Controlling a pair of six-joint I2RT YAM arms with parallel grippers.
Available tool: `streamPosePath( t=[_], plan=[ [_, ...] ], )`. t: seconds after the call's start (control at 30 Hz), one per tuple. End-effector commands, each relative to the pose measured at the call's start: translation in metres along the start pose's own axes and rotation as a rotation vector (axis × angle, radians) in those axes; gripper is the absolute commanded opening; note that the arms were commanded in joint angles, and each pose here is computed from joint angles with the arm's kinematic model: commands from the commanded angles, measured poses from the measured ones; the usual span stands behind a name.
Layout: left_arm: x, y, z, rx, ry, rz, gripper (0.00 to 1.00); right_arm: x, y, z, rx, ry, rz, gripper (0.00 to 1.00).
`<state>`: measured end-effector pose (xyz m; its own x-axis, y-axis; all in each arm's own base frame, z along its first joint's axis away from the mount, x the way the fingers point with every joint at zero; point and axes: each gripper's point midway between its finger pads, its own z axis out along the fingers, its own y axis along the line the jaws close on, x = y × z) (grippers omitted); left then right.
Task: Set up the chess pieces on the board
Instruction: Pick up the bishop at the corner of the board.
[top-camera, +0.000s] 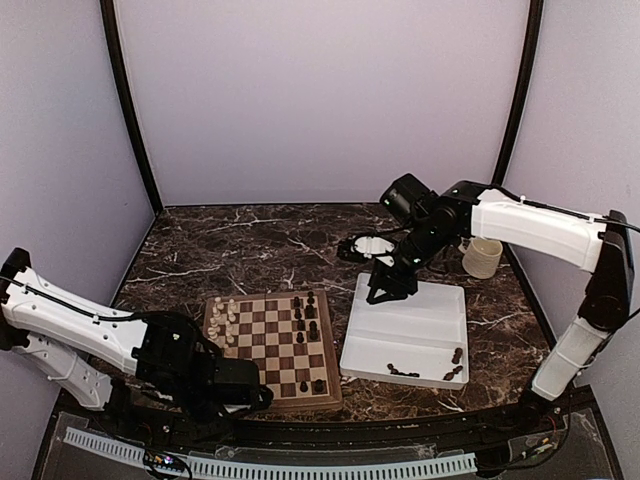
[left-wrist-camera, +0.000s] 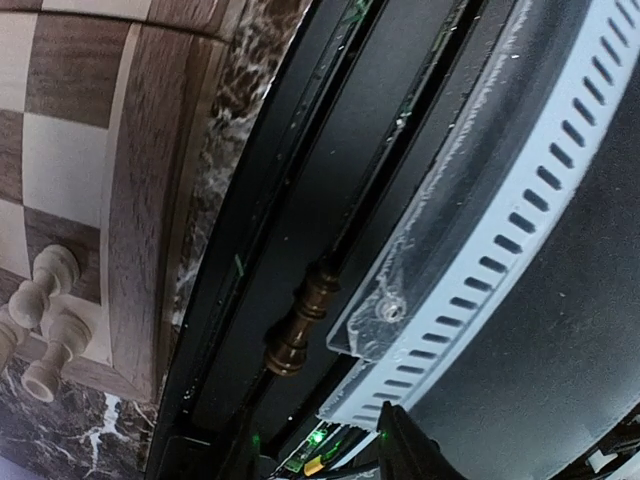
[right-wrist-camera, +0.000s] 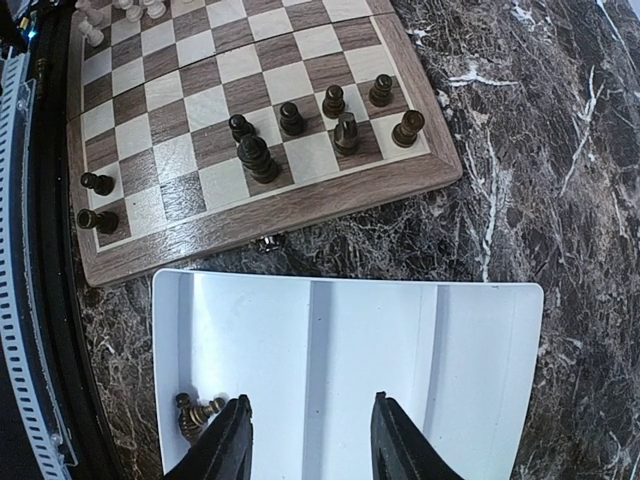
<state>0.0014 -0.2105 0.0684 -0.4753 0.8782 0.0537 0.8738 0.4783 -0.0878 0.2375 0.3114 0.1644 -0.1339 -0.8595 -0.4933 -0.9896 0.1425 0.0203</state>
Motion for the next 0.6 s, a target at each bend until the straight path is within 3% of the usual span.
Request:
streamPosePath(
  t=[0.0, 0.57],
  plan=[
    [0.014, 0.011, 0.013, -0.063, 0.043, -0.004, 0.42, -0.01, 0.003, -0.012, 0.008, -0.061, -0.007, 0.42],
    [0.037, 0.012, 0.05, -0.195, 0.233, 0.087, 0.36, -0.013, 0.002, -0.002, -0.026, -0.059, -0.004, 0.42]
  ],
)
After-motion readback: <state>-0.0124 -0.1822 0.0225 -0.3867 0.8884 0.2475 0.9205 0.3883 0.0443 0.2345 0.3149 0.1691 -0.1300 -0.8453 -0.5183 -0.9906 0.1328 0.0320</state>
